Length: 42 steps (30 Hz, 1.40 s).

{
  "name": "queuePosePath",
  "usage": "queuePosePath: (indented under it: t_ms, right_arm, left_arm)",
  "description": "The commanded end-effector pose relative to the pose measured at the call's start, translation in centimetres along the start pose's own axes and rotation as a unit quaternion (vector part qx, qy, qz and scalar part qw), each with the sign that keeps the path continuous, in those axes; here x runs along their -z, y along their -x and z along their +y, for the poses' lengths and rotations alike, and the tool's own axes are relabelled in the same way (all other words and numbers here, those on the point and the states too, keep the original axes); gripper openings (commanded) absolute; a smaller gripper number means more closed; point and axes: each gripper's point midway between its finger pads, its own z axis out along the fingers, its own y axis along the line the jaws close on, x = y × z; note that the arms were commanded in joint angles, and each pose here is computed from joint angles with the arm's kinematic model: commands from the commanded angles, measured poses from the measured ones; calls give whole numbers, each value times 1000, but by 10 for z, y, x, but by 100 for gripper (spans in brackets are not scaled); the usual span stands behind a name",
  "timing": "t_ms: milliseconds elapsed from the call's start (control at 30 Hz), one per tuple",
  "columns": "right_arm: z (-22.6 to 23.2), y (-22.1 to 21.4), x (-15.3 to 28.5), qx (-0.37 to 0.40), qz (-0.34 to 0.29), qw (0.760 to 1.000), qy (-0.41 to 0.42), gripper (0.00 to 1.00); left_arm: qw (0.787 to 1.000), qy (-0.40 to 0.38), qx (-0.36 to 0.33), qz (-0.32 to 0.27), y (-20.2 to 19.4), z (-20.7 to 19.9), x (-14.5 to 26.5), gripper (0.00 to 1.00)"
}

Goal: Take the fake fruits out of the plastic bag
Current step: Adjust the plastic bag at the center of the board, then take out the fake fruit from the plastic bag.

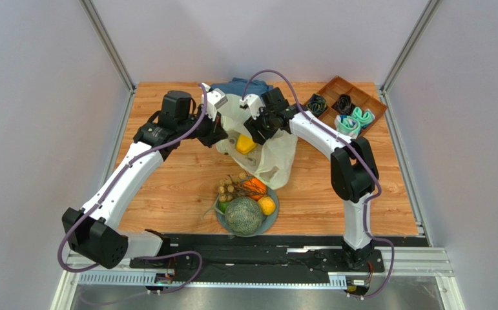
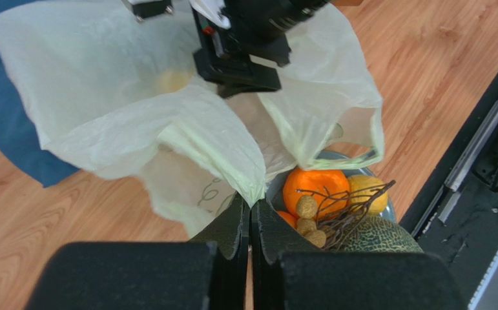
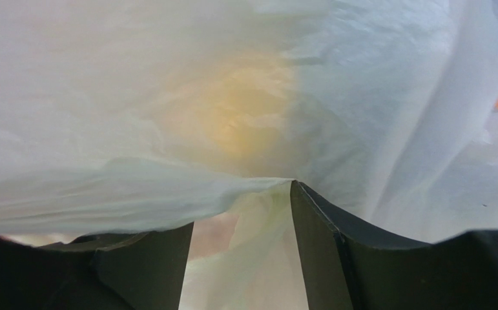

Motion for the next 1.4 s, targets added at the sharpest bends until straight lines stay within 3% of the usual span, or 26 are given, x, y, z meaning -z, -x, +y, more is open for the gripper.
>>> queuePosePath:
  t_ms: [0,233,433,667,833,1067,1233,1367]
  right_arm:
    - [-42,20,2,-27,-12,996,-82,63]
    - [-107,20,15,-72,-25,979,-187,66]
    - [-67,58,72,-94,-96,984,-114,71]
    - [7,59,101,-172,-121,978,16,74]
    - [31,48,73,-233,-65,968,73,70]
    - [33,32,27,-427,-17,901,74,70]
    - [18,33,-2,-501,-14,863,63,76]
    - [12,46,-17,-510,-17,858,52,83]
  left_arm:
    - [999,-27,31,-16,11,-7,-7,0]
    - [998,-36,55,-15,18,-5,-18,0]
    - [998,-31,58,-15,25,3,-28,0]
    - [997,-4,70,-10,27,20,-43,0]
    - [995,-6,97,-16,36,25,-56,0]
    - [995,-1,94,-25,50,28,-55,0]
    - [993,-21,110,-47,61,10,-36,0]
    - [990,-37,128,-55,59,-2,-27,0]
